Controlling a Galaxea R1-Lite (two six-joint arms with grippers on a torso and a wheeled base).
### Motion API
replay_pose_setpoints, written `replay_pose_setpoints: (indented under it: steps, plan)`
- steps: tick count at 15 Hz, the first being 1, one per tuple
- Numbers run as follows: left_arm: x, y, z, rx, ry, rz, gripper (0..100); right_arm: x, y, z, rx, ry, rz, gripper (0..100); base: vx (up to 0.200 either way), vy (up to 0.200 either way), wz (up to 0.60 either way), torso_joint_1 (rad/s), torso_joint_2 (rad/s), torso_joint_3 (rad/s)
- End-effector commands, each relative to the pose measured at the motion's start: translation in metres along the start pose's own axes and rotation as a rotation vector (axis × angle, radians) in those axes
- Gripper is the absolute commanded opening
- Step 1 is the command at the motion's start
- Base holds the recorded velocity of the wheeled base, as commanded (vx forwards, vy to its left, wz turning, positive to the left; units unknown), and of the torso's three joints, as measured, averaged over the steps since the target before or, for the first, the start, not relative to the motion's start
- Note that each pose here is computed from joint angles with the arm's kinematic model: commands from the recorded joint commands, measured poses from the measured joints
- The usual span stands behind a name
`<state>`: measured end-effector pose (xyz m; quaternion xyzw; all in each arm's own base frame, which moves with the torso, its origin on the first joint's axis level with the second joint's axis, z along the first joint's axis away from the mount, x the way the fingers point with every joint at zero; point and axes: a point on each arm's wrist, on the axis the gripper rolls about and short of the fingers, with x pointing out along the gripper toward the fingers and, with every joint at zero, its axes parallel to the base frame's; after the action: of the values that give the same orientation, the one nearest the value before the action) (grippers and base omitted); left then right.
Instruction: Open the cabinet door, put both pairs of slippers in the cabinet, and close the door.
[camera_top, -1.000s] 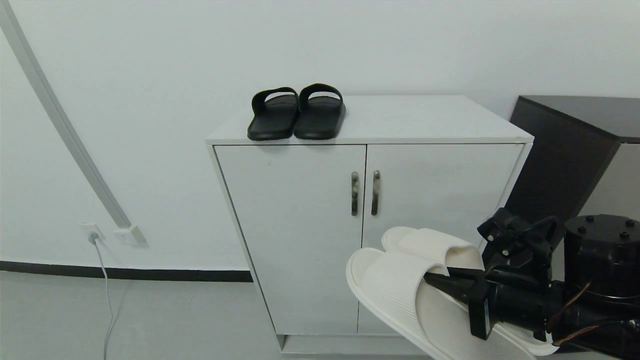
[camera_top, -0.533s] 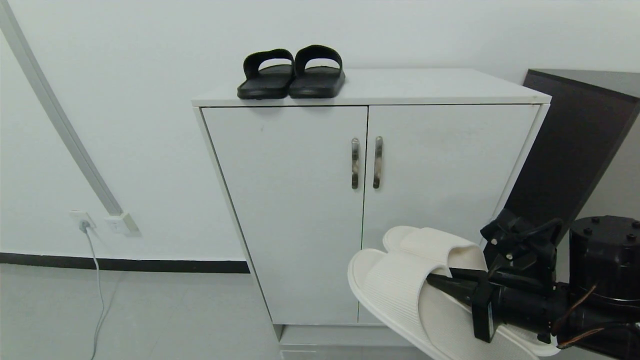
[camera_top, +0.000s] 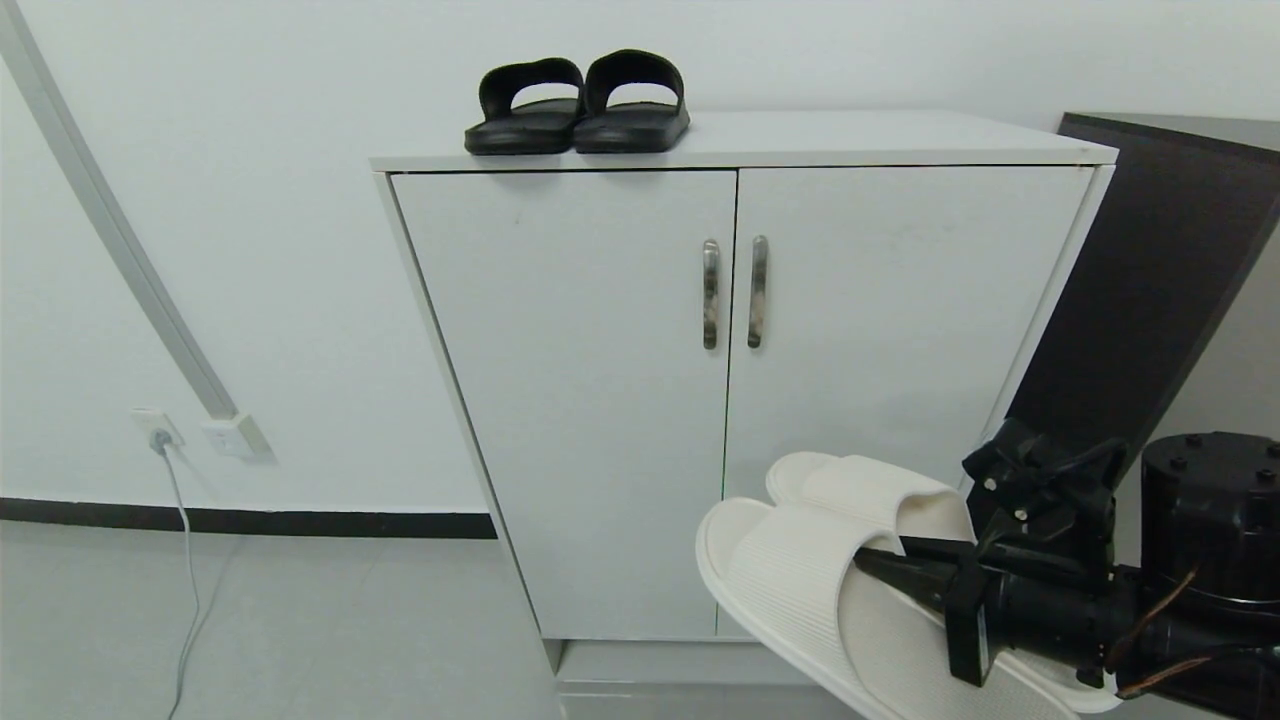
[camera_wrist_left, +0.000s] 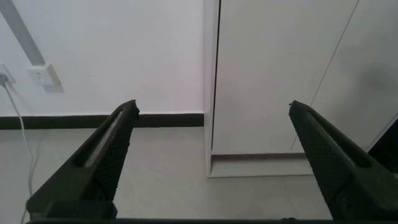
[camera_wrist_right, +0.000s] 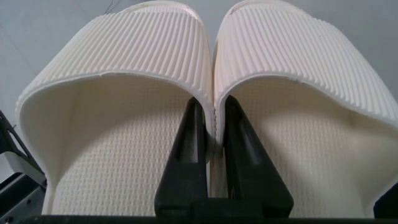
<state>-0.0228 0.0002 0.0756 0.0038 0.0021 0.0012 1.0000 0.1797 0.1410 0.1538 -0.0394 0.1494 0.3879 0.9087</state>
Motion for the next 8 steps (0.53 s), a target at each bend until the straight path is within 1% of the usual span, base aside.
replay_pose_setpoints:
  steps: [1, 2, 3, 4, 5, 6, 7, 8]
  plan:
    - [0.000, 0.000, 0.000, 0.002, 0.002, -0.001, 100, 0.000, 0.000, -0.001, 0.000, 0.004, -0.001, 0, 0.000, 0.000, 0.00, 0.000, 0.00, 0.000]
    - [0.001, 0.000, 0.000, 0.002, 0.013, -0.001, 100, -0.001, 0.000, -0.001, 0.000, 0.002, -0.001, 0, 0.000, 0.000, 0.00, 0.000, 0.00, 0.000]
    - [0.003, 0.000, 0.003, 0.003, 0.037, -0.004, 100, 0.000, 0.000, 0.000, -0.001, 0.002, 0.002, 0, 0.000, 0.000, 0.00, -0.002, 0.19, 0.168]
    - [0.006, 0.000, 0.020, -0.007, 0.043, -0.007, 100, 0.001, 0.000, 0.000, -0.001, 0.002, 0.004, 0, 0.000, 0.000, 0.00, -0.002, 0.13, 0.090]
    - [0.009, 0.000, 0.047, -0.041, 0.008, -0.011, 100, 0.001, 0.000, -0.001, 0.000, 0.005, 0.004, 0, 0.000, 0.000, 0.00, 0.007, 0.08, 0.036]
    - [0.013, 0.000, 0.074, -0.066, -0.022, -0.029, 100, 0.001, 0.000, -0.001, -0.001, 0.004, 0.004, 0, 0.000, 0.000, 0.00, 0.000, 0.00, 0.000]
    - [0.019, -0.001, 0.088, -0.066, -0.008, -0.087, 100, 0.000, 0.000, 0.000, -0.001, -0.001, 0.004, 0, 0.000, 0.000, 0.00, 0.000, 0.00, 0.000]
    - [0.030, -0.003, 0.100, -0.070, 0.029, -0.158, 100, 0.000, 0.000, 0.000, -0.002, -0.002, 0.004, 0, 0.000, 0.000, 0.00, 0.000, 0.00, 0.000]
